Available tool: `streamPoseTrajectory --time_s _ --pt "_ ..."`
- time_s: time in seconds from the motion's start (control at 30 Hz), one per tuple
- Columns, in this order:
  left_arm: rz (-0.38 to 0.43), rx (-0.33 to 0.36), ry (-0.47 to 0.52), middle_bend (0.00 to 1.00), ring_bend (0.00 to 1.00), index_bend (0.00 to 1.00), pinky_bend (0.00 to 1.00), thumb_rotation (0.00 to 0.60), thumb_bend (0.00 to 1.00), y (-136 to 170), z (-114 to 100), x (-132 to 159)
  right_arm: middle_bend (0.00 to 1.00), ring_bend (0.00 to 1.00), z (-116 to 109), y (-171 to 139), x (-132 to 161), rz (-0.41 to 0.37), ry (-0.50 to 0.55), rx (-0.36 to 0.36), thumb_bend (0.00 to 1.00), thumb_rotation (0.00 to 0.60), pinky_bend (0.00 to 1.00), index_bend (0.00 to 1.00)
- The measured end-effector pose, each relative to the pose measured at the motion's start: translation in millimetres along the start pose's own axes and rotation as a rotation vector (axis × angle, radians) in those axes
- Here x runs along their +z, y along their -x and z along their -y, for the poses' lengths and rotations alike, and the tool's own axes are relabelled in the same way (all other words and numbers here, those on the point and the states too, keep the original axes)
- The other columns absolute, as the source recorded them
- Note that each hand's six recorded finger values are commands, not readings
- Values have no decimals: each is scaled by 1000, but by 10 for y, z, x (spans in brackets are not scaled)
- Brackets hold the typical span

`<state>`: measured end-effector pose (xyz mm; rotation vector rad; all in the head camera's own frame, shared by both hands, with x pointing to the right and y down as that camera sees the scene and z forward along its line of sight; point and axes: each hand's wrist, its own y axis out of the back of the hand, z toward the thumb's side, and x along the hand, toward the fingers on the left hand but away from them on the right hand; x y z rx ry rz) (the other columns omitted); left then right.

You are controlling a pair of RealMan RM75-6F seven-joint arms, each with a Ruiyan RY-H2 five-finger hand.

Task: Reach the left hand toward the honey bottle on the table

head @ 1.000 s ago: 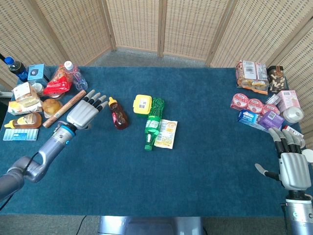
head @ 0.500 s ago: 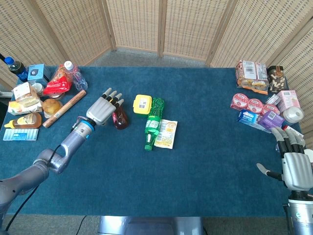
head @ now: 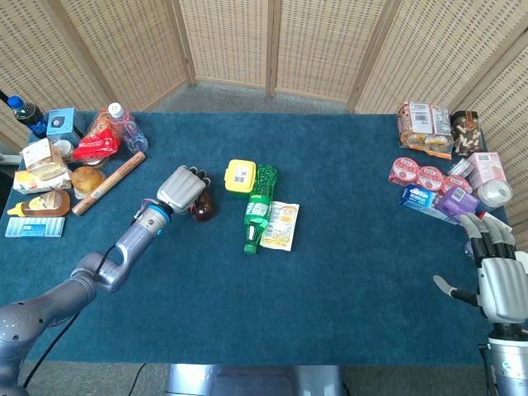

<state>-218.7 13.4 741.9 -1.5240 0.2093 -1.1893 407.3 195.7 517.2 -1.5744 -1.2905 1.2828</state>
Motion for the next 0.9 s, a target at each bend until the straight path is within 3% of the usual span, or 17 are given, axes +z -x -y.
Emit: streamPoseTrajectory --time_s 0.13,0.4,0.9 --pt "-3 16 2 802 778 737 919 600 30 15 -45 -1 0 0 -10 -8 12 -4 4 -2 0 600 0 21" --pt "-8 66 -2 805 779 738 922 600 35 110 -248 -130 0 0 -5 -9 24 -6 5 1 0 600 0 22" --pt "-38 235 -15 797 780 738 920 600 35 529 -1190 -509 0 0 -33 -31 84 -22 1 -8 0 600 0 22"
